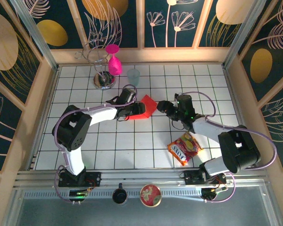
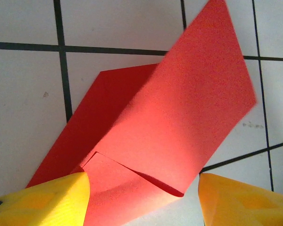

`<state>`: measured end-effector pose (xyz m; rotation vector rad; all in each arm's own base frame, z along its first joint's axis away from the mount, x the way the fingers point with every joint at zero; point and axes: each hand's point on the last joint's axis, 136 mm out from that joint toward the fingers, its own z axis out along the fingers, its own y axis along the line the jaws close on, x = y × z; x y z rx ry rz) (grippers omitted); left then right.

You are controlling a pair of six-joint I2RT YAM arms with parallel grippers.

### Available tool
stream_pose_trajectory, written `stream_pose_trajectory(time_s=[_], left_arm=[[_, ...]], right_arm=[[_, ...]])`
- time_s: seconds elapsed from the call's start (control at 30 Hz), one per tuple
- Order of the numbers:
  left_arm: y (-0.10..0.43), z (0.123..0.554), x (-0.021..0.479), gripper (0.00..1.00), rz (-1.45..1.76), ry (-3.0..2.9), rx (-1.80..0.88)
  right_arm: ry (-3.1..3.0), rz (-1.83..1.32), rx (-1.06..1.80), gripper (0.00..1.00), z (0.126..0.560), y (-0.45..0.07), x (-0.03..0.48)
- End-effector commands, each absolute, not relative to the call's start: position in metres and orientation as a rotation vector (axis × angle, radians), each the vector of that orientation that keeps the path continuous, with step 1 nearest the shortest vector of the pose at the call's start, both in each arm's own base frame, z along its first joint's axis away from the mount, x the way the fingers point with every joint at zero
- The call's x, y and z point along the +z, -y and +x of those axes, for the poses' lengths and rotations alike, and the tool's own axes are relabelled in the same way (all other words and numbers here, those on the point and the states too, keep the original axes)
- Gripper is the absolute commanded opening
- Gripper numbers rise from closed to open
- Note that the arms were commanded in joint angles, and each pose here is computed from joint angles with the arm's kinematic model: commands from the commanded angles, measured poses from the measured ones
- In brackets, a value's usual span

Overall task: Fold a paper plane with a square sheet of paper (pick it up from the middle)
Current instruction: Move the paper to the center of the table.

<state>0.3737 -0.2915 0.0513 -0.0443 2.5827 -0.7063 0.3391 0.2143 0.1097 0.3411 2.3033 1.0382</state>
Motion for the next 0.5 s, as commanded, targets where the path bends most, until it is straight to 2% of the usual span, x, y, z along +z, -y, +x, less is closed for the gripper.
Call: stream_pose_trajectory(time_s=[0.0,0.47], left_arm=[[0.297,0.389,0.058,0.62,-0.107,-2.538,-0.772],[0.282,0.373,0.017,0.55,-0.471,-2.652,-0.785]], right_arm=[[-2.273,0.341,1.101,0.66,0.345,-0.228,0.119],[-2.418,0.485,1.176,0.62,0.337,-0.26,0.085]])
